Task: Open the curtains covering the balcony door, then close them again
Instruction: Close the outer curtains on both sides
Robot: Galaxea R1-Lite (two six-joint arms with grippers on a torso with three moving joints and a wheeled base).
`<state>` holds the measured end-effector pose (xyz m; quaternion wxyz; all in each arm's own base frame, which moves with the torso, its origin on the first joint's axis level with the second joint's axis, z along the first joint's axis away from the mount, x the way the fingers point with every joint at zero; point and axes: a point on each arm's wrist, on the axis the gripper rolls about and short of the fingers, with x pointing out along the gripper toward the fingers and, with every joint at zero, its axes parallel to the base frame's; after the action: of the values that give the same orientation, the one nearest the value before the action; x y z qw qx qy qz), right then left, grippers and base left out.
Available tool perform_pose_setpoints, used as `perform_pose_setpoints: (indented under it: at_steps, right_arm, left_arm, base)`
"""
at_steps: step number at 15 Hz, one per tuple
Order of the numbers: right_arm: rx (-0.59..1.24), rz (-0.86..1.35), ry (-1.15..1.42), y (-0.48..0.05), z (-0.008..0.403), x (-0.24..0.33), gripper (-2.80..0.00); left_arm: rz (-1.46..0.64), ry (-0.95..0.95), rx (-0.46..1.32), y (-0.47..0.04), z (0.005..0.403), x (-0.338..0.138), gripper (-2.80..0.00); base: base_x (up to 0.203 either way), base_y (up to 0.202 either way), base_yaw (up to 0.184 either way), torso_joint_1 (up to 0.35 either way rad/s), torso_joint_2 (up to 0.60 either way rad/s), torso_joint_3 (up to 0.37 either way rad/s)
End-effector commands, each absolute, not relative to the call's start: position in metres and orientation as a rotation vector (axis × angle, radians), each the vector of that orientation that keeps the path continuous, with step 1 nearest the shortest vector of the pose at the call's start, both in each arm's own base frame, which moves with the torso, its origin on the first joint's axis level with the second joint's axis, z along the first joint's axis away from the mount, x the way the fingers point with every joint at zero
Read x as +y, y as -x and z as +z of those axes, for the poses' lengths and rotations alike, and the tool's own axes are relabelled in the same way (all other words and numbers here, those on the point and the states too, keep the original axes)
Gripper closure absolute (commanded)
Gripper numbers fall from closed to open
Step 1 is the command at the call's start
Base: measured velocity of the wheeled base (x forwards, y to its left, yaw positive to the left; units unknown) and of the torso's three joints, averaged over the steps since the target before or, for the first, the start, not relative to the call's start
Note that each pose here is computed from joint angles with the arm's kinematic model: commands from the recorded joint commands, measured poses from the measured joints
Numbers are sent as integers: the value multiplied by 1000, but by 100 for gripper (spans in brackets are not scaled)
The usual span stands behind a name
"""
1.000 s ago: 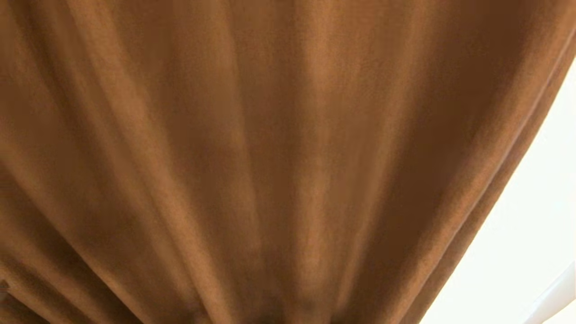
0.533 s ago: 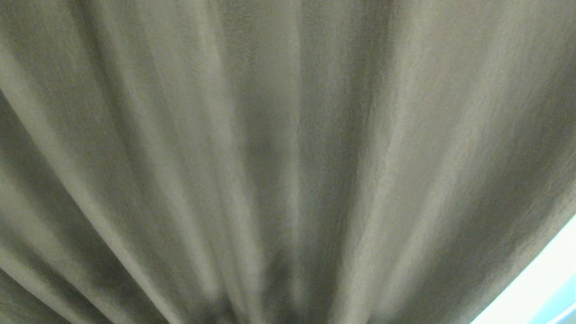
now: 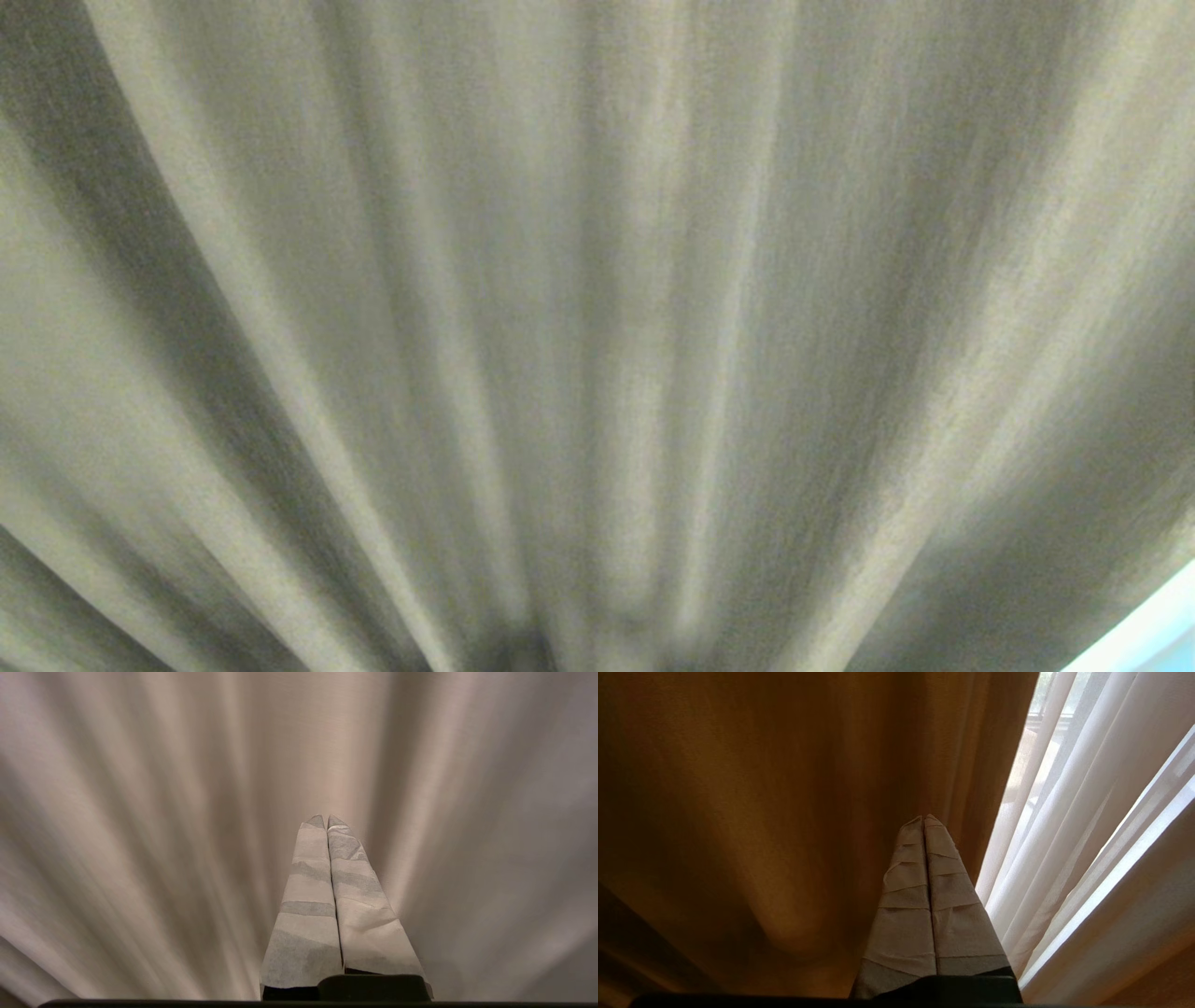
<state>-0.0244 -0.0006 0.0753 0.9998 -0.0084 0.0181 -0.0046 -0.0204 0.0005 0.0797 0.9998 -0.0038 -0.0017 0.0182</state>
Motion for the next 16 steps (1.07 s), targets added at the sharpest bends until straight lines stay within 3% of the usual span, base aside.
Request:
perform_pose_setpoints:
  at_steps: [1,16]
  right_arm:
    - [37,-9,17,24,75,-1,0]
    - [37,-9,17,24,75,-1,0]
  left_arm:
    - [37,10,-34,23,79,1,0]
    - [37,10,-34,23,79,1,0]
  base:
    - [0,0,0,0,0,0]
    - [0,0,0,0,0,0]
